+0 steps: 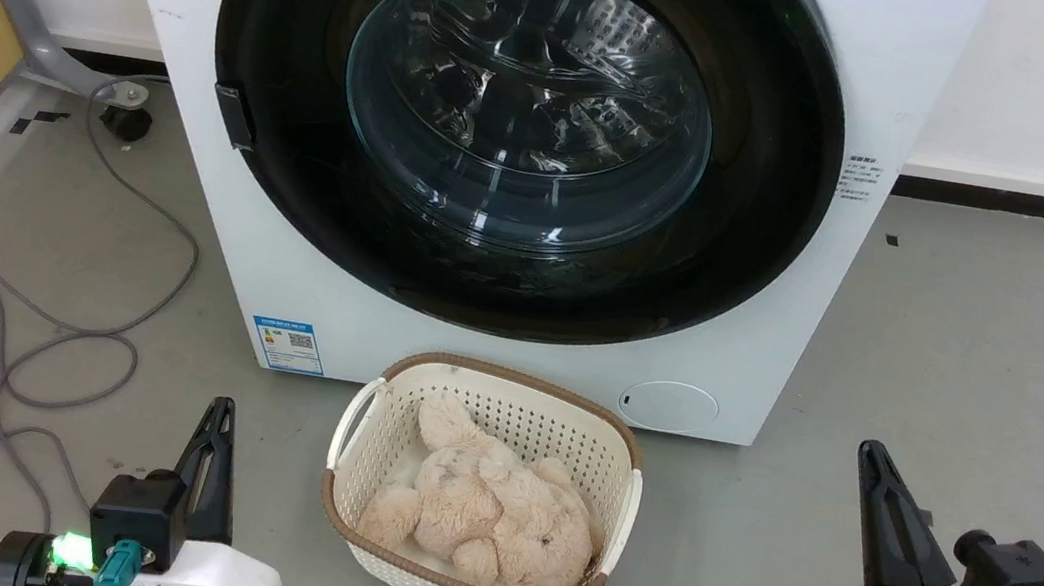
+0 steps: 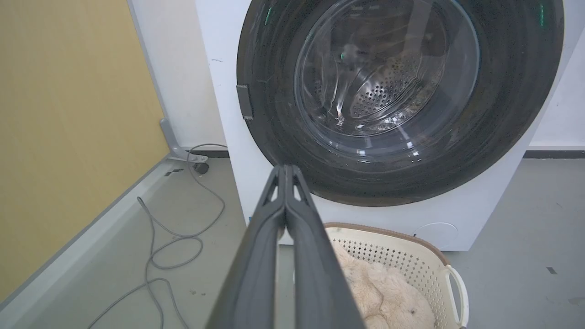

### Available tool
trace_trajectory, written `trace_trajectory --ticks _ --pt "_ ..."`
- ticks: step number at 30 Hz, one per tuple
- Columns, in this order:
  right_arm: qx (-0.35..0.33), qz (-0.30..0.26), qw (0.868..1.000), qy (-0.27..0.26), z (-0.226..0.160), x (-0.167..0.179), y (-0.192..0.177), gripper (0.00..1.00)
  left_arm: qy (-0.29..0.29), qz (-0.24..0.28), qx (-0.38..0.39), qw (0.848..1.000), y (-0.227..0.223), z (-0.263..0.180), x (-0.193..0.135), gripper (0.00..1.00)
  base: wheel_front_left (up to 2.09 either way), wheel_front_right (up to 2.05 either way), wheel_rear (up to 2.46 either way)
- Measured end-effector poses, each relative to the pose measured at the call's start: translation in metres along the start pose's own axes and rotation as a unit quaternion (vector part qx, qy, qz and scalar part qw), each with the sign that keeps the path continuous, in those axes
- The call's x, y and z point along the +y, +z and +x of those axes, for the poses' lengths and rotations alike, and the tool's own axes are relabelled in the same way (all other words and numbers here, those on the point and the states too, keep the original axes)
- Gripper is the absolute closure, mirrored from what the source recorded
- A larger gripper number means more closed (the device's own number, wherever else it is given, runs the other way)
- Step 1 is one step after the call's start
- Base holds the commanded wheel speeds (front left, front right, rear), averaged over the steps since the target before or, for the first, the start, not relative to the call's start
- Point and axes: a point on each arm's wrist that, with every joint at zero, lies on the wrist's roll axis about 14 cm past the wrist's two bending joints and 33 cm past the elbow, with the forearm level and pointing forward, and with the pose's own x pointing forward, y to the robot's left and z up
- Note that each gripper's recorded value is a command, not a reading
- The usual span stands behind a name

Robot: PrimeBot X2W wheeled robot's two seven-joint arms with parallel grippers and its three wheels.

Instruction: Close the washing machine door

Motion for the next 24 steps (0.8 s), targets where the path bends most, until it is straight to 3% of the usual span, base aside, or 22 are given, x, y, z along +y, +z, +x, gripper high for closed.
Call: trace_trajectory --ticks 24 --pt "0.016 -0.014 1.000 0.005 0.0011 0.0028 -0.0005 1.00 -0.008 -0.002 0.015 1.000 -0.0004 -0.0002 -0.0023 1.00 0.00 0.00 0.00"
